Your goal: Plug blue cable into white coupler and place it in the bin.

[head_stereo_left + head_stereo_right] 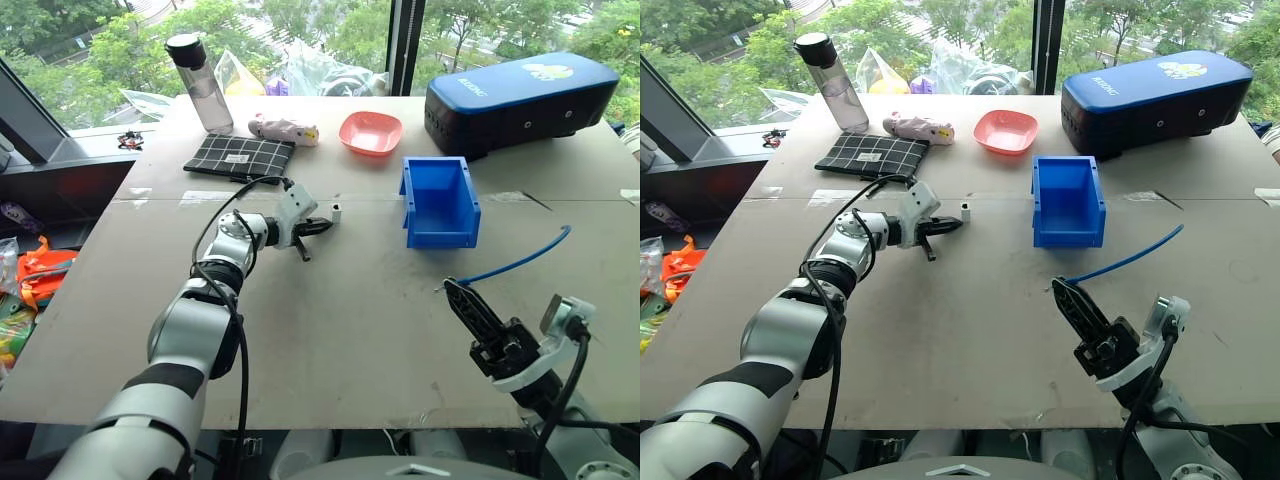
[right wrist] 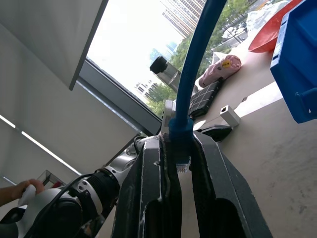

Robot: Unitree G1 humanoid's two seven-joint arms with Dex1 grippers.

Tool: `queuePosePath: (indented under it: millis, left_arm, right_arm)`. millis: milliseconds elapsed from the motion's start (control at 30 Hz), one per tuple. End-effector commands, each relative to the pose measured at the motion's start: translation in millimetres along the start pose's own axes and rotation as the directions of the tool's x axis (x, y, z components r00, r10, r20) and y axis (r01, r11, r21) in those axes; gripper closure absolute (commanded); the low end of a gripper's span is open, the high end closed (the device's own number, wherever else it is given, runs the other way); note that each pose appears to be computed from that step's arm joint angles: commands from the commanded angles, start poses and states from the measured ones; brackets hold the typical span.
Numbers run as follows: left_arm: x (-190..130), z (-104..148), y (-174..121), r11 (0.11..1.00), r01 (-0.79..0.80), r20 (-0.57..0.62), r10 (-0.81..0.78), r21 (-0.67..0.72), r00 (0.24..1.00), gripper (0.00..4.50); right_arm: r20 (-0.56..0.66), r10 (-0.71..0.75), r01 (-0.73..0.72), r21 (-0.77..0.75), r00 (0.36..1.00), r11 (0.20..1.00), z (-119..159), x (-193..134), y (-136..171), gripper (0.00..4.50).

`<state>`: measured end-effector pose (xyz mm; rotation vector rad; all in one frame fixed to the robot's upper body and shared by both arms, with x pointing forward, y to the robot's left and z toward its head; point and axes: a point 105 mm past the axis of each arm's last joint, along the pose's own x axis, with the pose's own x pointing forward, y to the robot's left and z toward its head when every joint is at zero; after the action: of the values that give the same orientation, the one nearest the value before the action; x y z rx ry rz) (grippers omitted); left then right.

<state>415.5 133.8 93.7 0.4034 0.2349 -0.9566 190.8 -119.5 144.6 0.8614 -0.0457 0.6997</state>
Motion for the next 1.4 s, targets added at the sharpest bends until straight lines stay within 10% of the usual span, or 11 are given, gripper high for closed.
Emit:
queuePosePath:
  millis: [33, 233, 533, 1333, 1400]
  left_arm:
    - [2.6, 4.8, -3.4, 0.999, 0.035, 0.003, -0.035, 0.024, 0.999, 4.43]
    - [-4.9, 0.4, -1.4, 0.999, 0.046, -0.007, -0.046, 0.010, 0.999, 4.43]
    - [-11.7, 6.1, 16.9, 0.998, -0.057, -0.010, 0.057, 0.010, 0.998, 0.59]
    - [13.3, 29.8, 22.1, 0.988, -0.139, -0.035, 0.141, 0.062, 0.989, 0.59]
    - [17.3, 29.3, 18.8, 0.989, -0.131, -0.039, 0.134, 0.066, 0.990, 1.34]
  right_arm:
    - [0.028, 0.049, -0.048, -0.035, 0.998, 0.998, 8.1, 1.8, 13.7, 4.50]
    - [0.024, 0.049, -0.049, -0.035, 0.998, 0.998, 6.5, 3.3, 13.5, 4.50]
    - [0.015, 0.049, -0.049, -0.033, 0.999, 0.998, 3.4, 4.4, 14.0, 4.50]
    - [0.027, 0.023, -0.021, -0.053, 0.999, 0.998, 6.7, -1.3, 20.3, 4.50]
    - [0.029, 0.016, -0.015, -0.054, 0.999, 0.998, 6.3, -2.2, 21.1, 4.50]
